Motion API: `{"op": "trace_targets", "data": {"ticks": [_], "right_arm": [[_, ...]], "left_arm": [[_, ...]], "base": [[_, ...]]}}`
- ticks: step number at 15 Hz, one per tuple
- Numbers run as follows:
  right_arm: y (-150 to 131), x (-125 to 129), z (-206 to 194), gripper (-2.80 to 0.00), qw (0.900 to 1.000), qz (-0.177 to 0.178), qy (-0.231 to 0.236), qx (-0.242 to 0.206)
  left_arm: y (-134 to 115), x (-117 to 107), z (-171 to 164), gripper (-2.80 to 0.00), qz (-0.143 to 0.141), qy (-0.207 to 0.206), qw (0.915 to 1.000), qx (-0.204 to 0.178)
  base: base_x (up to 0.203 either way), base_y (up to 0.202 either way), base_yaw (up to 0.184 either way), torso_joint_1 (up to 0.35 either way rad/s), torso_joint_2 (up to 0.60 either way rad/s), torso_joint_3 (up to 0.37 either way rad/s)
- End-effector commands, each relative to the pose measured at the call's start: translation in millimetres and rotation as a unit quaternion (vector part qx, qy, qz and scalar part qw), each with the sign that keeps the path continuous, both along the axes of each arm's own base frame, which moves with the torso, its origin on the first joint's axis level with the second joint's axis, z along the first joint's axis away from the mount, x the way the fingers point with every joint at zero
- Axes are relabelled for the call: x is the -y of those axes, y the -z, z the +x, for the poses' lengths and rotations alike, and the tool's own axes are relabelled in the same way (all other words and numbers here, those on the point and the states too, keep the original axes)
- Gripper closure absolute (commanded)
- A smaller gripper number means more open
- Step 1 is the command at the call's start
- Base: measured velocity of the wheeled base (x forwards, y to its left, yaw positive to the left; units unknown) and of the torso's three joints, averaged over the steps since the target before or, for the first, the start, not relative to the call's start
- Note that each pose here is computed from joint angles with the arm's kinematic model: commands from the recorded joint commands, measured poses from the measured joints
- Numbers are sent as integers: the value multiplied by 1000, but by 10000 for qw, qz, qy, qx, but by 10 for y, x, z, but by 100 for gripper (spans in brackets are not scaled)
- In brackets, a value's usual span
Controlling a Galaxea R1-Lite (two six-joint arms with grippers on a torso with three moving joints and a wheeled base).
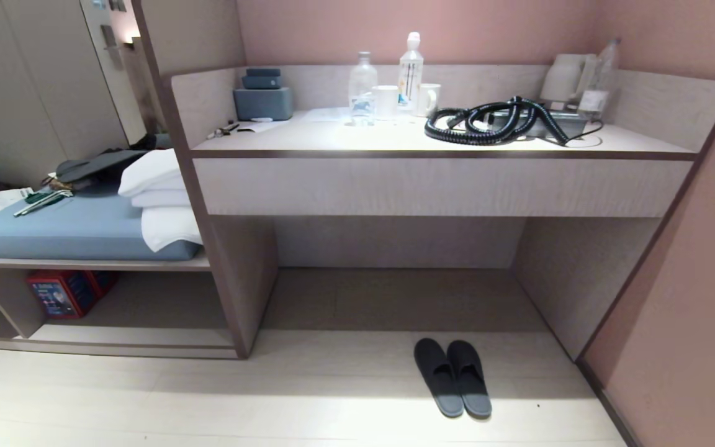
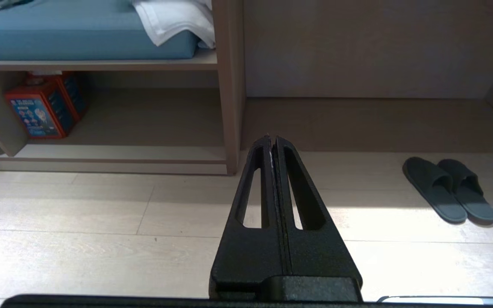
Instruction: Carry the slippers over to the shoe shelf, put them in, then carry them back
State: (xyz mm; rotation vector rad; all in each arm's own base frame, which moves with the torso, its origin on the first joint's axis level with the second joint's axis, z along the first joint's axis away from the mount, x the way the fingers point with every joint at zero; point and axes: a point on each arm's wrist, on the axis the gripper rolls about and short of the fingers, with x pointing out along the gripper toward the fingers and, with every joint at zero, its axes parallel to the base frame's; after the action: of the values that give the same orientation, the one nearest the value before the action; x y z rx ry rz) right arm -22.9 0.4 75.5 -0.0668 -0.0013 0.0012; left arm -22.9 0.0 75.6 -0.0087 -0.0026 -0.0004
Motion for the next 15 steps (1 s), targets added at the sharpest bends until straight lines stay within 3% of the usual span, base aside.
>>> {"op": "trace_targets", "data": {"ticks": [1, 10, 15], "right_arm": [[0, 0, 1, 0, 10000, -3, -1, -6], [0, 0, 1, 0, 10000, 50, -1, -6], [0, 0, 1, 0, 10000, 50, 6, -6]], "left_arm": [[-1, 0, 1, 0, 5, 1, 10000, -5], [0, 0, 0, 0, -2, 0, 10000, 1], [-1, 0, 1, 0, -2, 3, 10000, -5]], "base": [[0, 0, 0, 4, 3, 133], [0, 0, 0, 0, 1, 16], [1, 150, -7, 0, 4, 3]]}}
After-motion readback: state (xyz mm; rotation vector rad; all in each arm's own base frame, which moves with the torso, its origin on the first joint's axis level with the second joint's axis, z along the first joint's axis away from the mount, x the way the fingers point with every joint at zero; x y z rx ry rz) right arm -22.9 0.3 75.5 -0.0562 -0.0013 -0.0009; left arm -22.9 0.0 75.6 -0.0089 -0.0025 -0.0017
